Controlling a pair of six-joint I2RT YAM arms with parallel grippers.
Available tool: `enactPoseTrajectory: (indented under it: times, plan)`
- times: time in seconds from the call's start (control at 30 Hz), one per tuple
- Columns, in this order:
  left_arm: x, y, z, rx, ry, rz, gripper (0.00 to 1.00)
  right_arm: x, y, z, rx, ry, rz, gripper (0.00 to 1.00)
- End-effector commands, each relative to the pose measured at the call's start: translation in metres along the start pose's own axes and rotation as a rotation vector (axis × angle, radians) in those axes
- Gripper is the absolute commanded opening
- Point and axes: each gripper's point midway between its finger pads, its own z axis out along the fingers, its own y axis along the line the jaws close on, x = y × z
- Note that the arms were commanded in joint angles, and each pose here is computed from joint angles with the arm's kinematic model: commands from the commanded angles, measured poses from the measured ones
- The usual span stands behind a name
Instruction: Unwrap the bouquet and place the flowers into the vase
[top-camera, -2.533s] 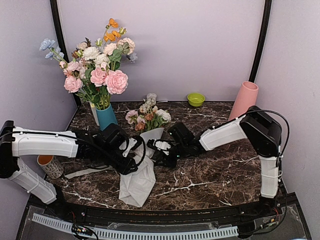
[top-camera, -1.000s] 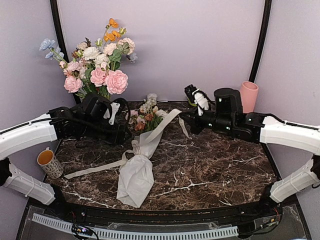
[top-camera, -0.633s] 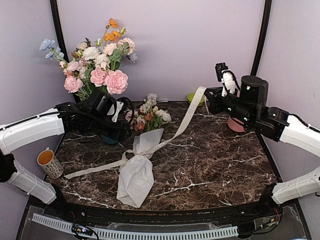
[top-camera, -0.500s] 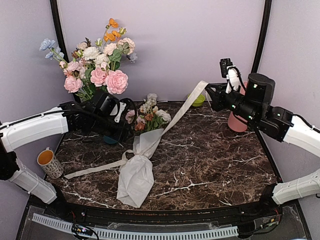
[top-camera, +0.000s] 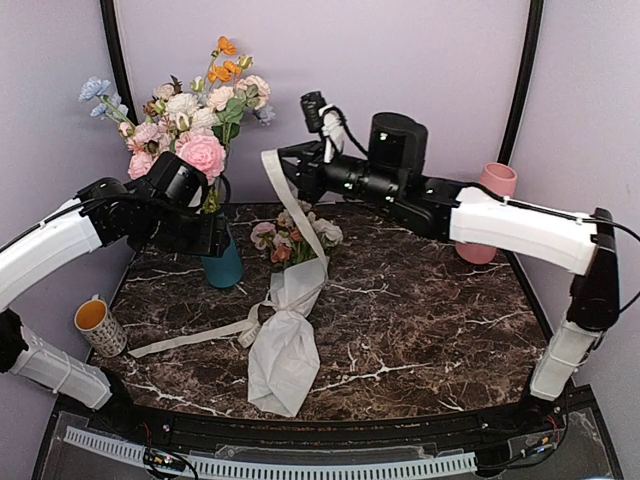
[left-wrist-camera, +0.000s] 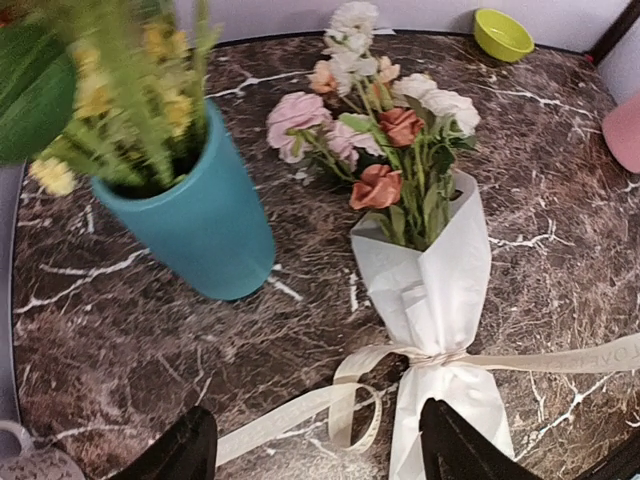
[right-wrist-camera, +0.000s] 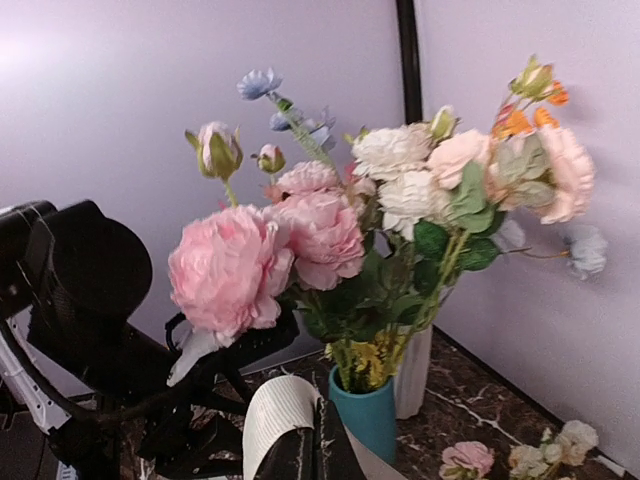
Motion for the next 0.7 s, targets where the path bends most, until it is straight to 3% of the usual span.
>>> enactPoseTrajectory:
  times: [0.0, 0.23, 0.37, 0.4, 0.47, 0.5, 0.57, 0.67]
  plan:
    - [0.025, 0.054, -0.036, -0.171, 0.010, -0.175, 0.73, 0.044, 0.053, 0.054, -0.209, 0.043, 0.022, 0.00]
    - [0.051, 0.077, -0.068, -0.135, -0.024, -0.313, 0.72, 0.123, 0.146, 0.114, -0.444, 0.149, 0.078, 0.00]
    - [0.053, 0.092, -0.085, -0.172, -0.048, -0.321, 0.72, 0.134, 0.174, 0.129, -0.525, 0.158, 0.112, 0.00]
    - [0.053, 0.097, -0.089, -0.191, -0.051, -0.325, 0.72, 0.130, 0.178, 0.127, -0.541, 0.145, 0.126, 0.17]
    - [0.051, 0.108, -0.099, -0.240, -0.069, -0.337, 0.72, 0.127, 0.177, 0.123, -0.532, 0.140, 0.125, 0.62]
    - [0.049, 0.112, -0.103, -0.261, -0.079, -0.344, 0.72, 0.127, 0.175, 0.122, -0.522, 0.147, 0.115, 0.73]
    - [0.042, 0.115, -0.109, -0.267, -0.110, -0.337, 0.72, 0.130, 0.171, 0.120, -0.497, 0.173, 0.074, 0.88]
    - [0.028, 0.107, -0.110, -0.223, -0.154, -0.302, 0.72, 0.131, 0.165, 0.113, -0.461, 0.209, 0.026, 0.94]
